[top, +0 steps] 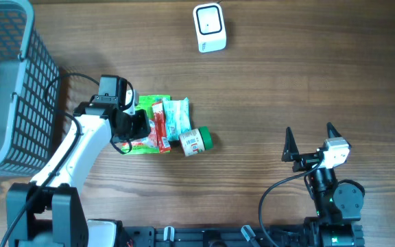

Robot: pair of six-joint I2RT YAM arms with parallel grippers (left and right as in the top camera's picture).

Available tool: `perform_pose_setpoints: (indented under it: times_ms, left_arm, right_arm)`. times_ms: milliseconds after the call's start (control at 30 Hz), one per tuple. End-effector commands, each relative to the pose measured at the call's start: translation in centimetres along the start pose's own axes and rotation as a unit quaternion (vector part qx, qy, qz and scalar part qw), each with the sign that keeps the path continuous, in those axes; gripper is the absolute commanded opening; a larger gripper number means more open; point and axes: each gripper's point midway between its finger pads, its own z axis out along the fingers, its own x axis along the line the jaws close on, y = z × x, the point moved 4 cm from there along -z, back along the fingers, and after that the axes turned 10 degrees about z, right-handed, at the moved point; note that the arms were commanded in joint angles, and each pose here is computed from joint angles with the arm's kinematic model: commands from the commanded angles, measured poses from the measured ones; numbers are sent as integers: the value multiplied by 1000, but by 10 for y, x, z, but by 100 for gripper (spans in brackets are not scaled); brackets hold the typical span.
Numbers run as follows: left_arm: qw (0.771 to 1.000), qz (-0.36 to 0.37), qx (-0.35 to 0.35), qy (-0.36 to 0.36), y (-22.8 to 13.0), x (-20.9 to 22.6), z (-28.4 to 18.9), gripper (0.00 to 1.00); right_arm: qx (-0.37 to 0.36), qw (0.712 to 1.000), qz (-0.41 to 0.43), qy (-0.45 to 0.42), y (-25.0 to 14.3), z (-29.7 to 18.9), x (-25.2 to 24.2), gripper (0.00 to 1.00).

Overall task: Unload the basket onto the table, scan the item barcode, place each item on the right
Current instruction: 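Withdraw the left gripper up and left of the items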

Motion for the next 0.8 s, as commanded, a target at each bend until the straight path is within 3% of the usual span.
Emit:
perform_pose_setpoints:
  times_ms: [0, 300, 633, 767]
  left_arm:
    - [1000, 2, -4, 21, -1, 7, 0, 35]
    - [995, -32, -10, 93, -1, 26, -5, 36]
    - [993, -47, -80, 79, 24, 13, -47, 50]
    - [992, -46, -93, 76, 24, 11, -57, 45]
  right_arm:
    - [-3, 1000, -5, 2, 1, 0, 1, 100]
    - [-3, 1000, -5, 2, 1, 0, 1, 100]
    - [-3, 1000, -5, 2, 1, 0, 1, 100]
    - [-3, 1000, -5, 2, 1, 0, 1, 100]
